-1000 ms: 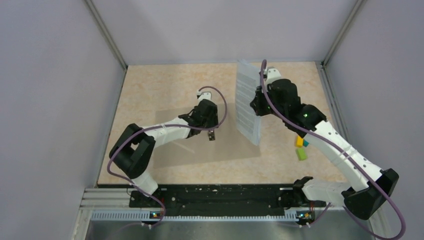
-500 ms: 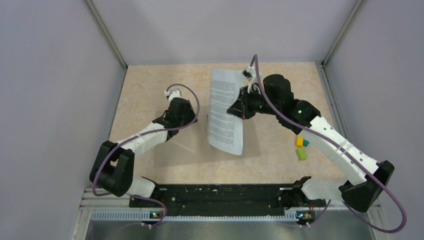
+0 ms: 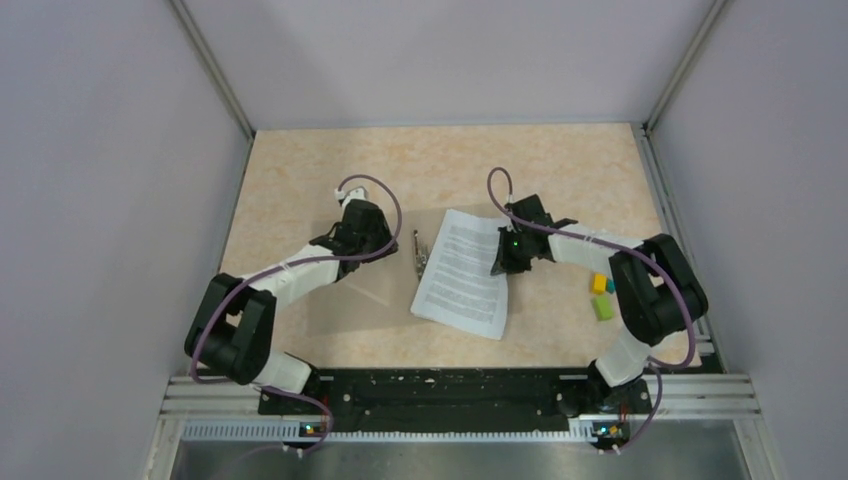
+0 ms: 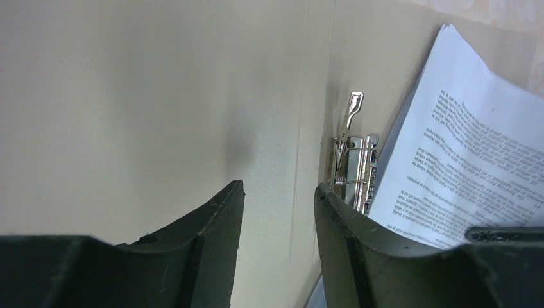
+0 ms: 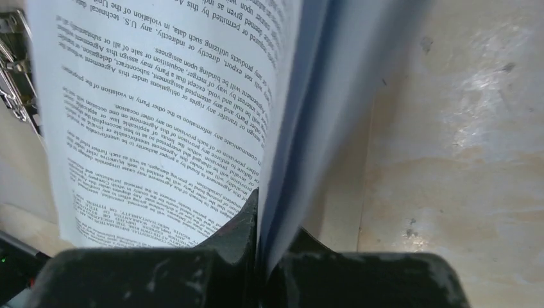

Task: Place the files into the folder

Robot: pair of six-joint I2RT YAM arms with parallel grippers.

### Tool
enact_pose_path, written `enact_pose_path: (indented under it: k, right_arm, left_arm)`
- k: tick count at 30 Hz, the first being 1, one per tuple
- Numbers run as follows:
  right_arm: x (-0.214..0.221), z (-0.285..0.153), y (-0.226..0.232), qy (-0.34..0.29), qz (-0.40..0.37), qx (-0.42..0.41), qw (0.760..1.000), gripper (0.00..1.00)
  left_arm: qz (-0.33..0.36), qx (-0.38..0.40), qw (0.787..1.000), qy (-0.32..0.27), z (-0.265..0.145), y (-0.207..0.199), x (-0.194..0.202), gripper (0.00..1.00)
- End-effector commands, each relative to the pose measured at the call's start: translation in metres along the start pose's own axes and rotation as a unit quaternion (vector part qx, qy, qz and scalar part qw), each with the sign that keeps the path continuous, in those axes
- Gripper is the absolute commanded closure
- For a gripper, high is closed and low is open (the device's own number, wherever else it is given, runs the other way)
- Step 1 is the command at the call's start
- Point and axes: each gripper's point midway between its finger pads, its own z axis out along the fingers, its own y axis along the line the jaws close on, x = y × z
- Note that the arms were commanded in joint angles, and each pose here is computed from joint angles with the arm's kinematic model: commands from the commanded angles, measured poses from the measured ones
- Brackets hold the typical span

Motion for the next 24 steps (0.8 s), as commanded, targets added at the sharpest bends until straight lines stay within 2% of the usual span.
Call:
enact_pose_path:
  k: [1, 12, 17, 24]
  right_arm:
    - [-0.049, -0.016, -0.001, -0.103, -0.031, 0.040, 0.993, 1.00]
    - [-0.065, -0.028, 0.030, -0.145, -0.155, 0.062, 0.975, 1.00]
    - [-0.064, -0.025, 0.032, -0.142, -0.212, 0.087, 0.963, 1.00]
    - [-0.063, -0.023, 0.038, -0.140, -0.264, 0.079, 0.951, 1.00]
  left_arm:
    - [-0.004, 0.009, 1.000, 0.004, 0.001, -0.006, -0.002, 0.52]
    - [0.006, 0.008, 0.999, 0.044, 0.019, -0.009, 0.012, 0.66]
    - [0.015, 0.002, 0.998, 0.056, 0.025, -0.011, 0.011, 0.68]
    - [0.036, -0.005, 0.996, 0.082, 0.043, -0.019, 0.009, 0.73]
